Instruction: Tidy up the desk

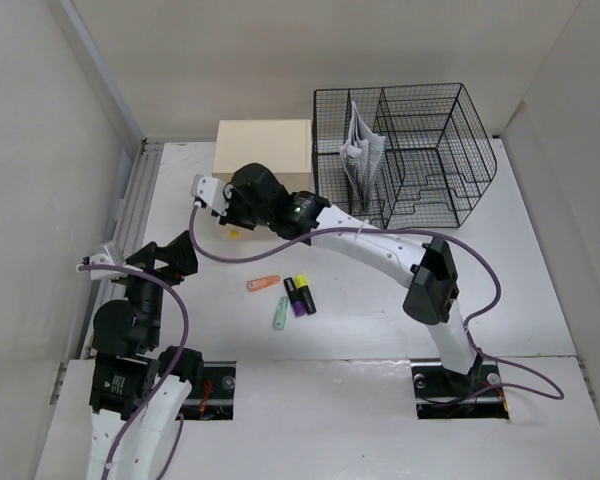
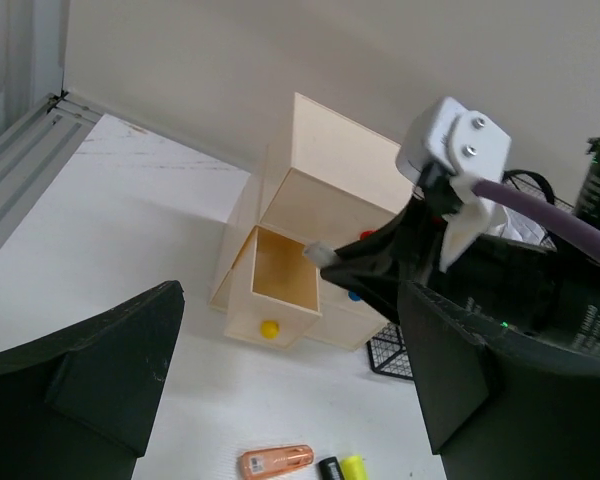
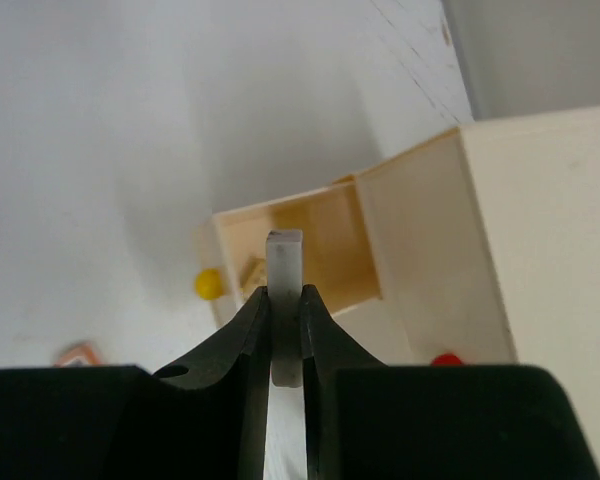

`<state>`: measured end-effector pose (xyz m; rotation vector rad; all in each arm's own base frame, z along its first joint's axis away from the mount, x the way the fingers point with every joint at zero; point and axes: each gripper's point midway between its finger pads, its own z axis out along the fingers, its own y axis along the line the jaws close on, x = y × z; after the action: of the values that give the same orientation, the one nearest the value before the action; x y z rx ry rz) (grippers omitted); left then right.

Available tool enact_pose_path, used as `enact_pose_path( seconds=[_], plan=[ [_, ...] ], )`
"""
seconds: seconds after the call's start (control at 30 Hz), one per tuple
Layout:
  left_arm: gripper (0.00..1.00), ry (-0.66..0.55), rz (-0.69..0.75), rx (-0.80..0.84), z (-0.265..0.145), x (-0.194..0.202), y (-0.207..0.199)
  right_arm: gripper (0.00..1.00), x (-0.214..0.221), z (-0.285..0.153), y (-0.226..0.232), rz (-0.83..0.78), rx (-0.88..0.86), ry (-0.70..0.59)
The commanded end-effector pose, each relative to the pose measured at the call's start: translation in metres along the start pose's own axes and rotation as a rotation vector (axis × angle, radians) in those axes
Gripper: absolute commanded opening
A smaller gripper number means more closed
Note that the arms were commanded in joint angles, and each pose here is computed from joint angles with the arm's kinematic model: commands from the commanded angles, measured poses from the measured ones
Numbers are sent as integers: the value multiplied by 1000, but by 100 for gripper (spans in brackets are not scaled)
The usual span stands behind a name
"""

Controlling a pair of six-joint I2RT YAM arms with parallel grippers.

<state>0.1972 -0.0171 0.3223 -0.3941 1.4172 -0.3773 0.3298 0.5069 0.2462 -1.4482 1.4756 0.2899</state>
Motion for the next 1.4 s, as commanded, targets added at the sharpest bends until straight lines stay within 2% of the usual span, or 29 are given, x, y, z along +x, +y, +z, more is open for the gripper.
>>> enact_pose_path(
  seconds=[0.0, 0.17, 0.27, 0.3, 0.33, 0.43, 0.47, 0.5, 0.53, 0.57, 0.6, 0.73, 0.87, 0.9, 1.13, 1.27, 1.37],
  plan=[
    [86, -31, -2, 27, -1, -12, -7, 0, 19, 23, -24, 55, 119, 40],
    [86, -31, -2, 27, -1, -12, -7, 0, 19, 35, -45, 87, 194, 30],
    [86, -31, -2, 27, -1, -12, -7, 2, 31, 51, -41, 110, 172, 55],
    [86, -31, -2, 27, -1, -12, -7, 18, 30, 51, -40, 110, 162, 49],
    [86, -31, -2, 27, -1, -12, -7, 23, 30, 51, -40, 110, 162, 49],
    [86, -31, -2, 27, -1, -12, -7, 35, 32, 50, -38, 118, 158, 55],
    [86, -31, -2, 27, -1, -12, -7, 35, 25, 45, -42, 129, 169, 35],
    [86, -31, -2, 27, -1, -12, -7, 34, 29, 47, -39, 137, 164, 44],
    [86, -31, -2, 27, -1, -12, -7, 21, 20, 41, -44, 139, 175, 22],
    [86, -31, -2, 27, -1, -12, -7, 20, 17, 37, -44, 139, 169, 14],
    [86, -31, -2, 27, -1, -12, -7, 9, 12, 34, -44, 151, 163, -1],
    [86, -31, -2, 27, -1, -12, -7, 0, -4, 27, -38, 198, 111, -60],
    [86, -31, -2, 27, -1, -12, -7, 0, -18, 13, -28, 252, -65, -140],
    [86, -31, -2, 27, -1, -12, -7, 0, -28, 5, -16, 250, -174, -191],
    [86, -31, -2, 27, -1, -12, -7, 0, -16, -24, 38, 284, -628, -277],
    [86, -31, -2, 27, -1, -12, -7, 0, 9, -22, 64, 269, -748, -227],
    [86, -31, -2, 27, -1, -12, -7, 0, 21, -15, 71, 238, -722, -160]
  ],
)
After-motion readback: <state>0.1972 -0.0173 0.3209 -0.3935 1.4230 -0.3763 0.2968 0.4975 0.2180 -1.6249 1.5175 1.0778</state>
